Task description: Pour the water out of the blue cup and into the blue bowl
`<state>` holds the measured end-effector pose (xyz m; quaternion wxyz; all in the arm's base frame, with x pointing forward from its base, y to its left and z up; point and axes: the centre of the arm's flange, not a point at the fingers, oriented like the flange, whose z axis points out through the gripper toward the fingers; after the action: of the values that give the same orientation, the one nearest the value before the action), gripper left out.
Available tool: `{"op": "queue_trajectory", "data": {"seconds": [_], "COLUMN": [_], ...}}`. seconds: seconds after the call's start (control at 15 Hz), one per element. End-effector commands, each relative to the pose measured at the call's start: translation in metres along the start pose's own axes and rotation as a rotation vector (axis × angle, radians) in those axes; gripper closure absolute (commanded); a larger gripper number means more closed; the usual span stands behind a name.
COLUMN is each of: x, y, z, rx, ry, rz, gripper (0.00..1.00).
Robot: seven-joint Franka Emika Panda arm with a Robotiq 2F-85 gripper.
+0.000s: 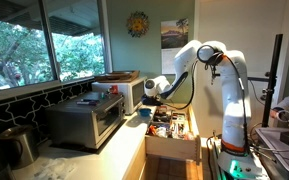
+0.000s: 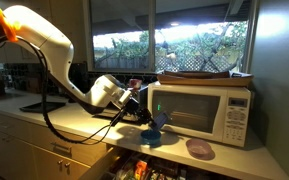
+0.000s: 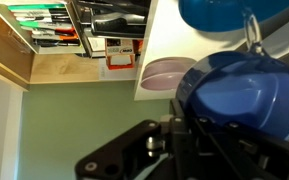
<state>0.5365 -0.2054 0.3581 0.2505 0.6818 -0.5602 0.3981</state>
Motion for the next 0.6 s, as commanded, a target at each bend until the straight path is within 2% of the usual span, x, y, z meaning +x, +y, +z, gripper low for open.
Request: {"op": "queue_trajectory", "data": {"seconds": [0.0,0.53], "x": [-0.0081,-0.0114], "y": [-0.0018,0.002], "z": [0.0002,-0.0001], "rx": [0.012,0.04], "ry": [0.069,0.187], "rz": [0.009,-0.038], "gripper": [0.99,0.99]}}
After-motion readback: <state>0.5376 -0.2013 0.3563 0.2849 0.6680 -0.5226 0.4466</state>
